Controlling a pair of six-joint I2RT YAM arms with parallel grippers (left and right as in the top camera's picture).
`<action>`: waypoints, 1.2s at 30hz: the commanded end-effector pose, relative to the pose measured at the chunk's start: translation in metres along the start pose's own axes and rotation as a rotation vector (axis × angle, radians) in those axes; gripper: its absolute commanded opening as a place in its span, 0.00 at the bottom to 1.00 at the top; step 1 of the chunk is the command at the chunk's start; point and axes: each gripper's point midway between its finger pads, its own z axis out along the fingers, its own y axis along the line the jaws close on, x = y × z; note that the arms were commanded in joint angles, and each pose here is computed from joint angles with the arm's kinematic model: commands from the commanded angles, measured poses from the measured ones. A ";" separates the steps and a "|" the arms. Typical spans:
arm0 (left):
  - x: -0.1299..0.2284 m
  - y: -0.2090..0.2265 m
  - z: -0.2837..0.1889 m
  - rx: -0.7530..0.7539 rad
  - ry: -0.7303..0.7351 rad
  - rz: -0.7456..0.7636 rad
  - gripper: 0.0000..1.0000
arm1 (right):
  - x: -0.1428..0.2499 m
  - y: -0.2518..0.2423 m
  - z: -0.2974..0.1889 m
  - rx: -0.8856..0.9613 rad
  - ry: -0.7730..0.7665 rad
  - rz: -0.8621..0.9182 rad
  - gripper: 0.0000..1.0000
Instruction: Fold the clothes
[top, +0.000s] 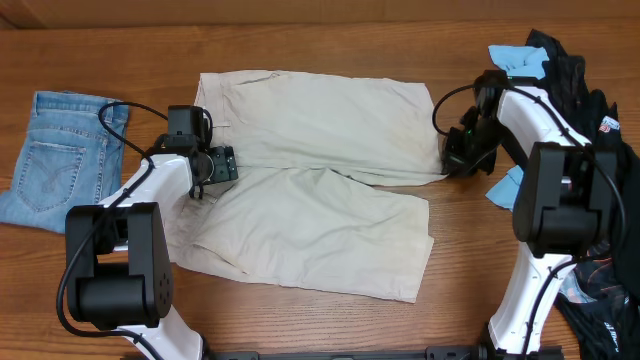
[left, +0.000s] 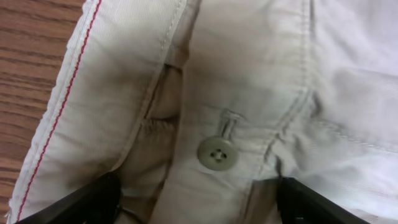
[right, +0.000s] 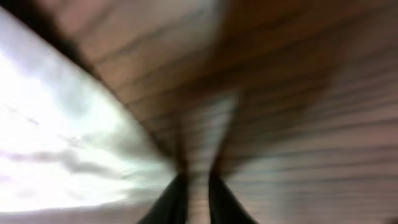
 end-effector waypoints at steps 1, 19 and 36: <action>0.058 0.027 0.024 -0.080 0.185 0.000 0.87 | -0.021 -0.023 -0.015 0.077 -0.111 0.011 0.23; -0.031 0.016 -0.102 -0.034 -0.048 -0.012 1.00 | -0.025 0.017 -0.182 -0.049 -0.537 -0.067 0.27; 0.041 0.010 -0.190 0.057 0.089 -0.202 1.00 | 0.076 0.035 -0.230 -0.044 -0.608 -0.176 0.28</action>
